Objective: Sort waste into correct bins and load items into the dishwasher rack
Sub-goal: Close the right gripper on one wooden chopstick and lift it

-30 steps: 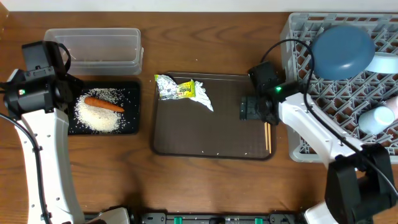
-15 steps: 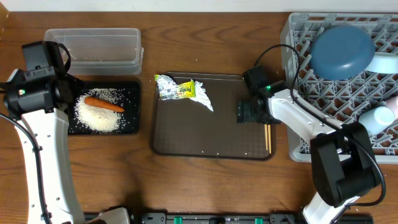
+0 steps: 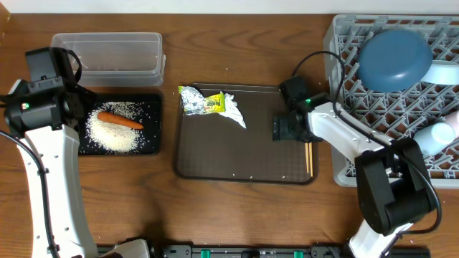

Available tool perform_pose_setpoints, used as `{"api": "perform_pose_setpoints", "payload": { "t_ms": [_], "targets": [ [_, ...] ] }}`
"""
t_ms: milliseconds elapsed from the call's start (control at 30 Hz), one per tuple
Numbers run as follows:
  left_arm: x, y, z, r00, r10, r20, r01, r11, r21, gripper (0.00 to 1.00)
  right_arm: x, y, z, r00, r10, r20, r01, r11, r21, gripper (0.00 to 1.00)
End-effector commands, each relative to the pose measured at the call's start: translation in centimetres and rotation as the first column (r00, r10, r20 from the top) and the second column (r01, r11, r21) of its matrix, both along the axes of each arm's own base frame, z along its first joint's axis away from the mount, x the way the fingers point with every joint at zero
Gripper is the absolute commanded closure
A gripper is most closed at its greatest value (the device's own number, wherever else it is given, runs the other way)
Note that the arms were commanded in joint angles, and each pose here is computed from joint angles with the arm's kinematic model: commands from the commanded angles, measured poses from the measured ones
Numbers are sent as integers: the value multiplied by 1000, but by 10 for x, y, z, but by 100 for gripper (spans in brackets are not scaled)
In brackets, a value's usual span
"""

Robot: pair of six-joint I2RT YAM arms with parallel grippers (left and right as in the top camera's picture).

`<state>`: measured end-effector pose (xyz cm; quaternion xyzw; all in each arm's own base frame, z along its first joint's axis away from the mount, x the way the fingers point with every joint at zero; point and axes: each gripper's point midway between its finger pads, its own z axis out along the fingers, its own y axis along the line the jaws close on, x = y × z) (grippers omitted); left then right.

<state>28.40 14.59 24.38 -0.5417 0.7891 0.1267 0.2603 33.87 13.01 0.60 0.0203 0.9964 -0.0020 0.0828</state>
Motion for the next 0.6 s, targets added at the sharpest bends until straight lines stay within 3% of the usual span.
{"api": "perform_pose_setpoints", "payload": {
  "t_ms": [0,267,400,567],
  "targets": [
    [-2,4,4,1000,9,-4,-9,1000,24,1,-2,-5,-12,1000,5,-21,-6,1000,-30,11],
    [-1,4,4,1000,9,-4,-9,1000,24,0,-2,-5,-12,1000,6,-23,-6,1000,-29,15],
    [-2,4,4,1000,9,-4,-9,1000,24,1,-4,-5,-12,1000,6,-27,-7,1000,-31,37],
    [-2,4,4,1000,9,-4,-9,1000,24,0,-5,-3,-13,999,9,-32,-10,1000,-22,53]
  ]
}}
